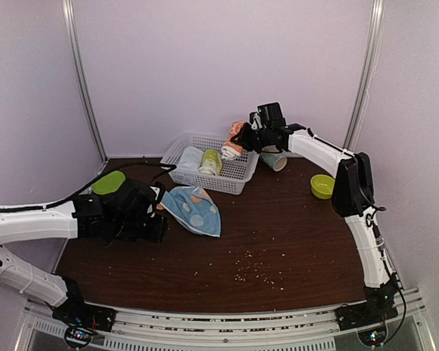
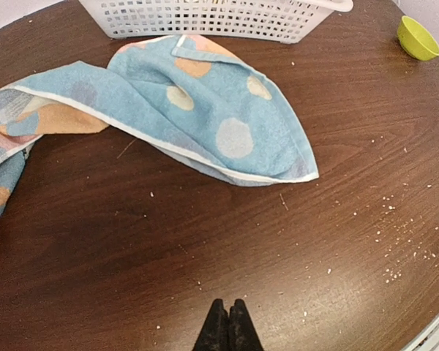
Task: Roll the towels
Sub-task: Move the bin to the center of the board.
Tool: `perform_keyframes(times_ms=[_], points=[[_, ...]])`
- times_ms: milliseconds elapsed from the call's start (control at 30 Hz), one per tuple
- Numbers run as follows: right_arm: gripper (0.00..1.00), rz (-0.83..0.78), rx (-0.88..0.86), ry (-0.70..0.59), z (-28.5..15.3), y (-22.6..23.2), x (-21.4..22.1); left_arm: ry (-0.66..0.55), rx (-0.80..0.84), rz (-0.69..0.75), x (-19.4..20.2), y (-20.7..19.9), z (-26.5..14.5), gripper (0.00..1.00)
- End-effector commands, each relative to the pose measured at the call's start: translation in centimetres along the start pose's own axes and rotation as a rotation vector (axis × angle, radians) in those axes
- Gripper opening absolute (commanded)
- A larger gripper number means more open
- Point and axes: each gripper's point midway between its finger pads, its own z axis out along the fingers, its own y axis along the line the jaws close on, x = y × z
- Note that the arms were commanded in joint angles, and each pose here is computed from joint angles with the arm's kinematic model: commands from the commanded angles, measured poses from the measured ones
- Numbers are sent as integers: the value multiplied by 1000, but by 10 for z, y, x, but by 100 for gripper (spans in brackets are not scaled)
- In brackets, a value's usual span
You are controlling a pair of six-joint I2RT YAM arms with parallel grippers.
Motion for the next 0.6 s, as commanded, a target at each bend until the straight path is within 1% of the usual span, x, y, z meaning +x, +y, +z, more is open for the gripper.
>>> perform_keyframes(times_ms=[0, 100, 200, 367, 567], points=[[0, 46, -13, 14, 2, 2, -1, -13, -40, 29, -10, 4, 1, 0], [0, 77, 28, 60, 13, -16, 16, -7, -47, 37, -10, 4, 5, 0], [0, 80, 90, 97, 16, -32, 29, -4, -50, 41, -10, 4, 6, 0], [0, 82, 181, 150, 11, -53, 44, -2, -51, 40, -8, 5, 6, 0], [0, 99, 233, 211, 4, -63, 58, 7, -51, 43, -9, 3, 9, 0]])
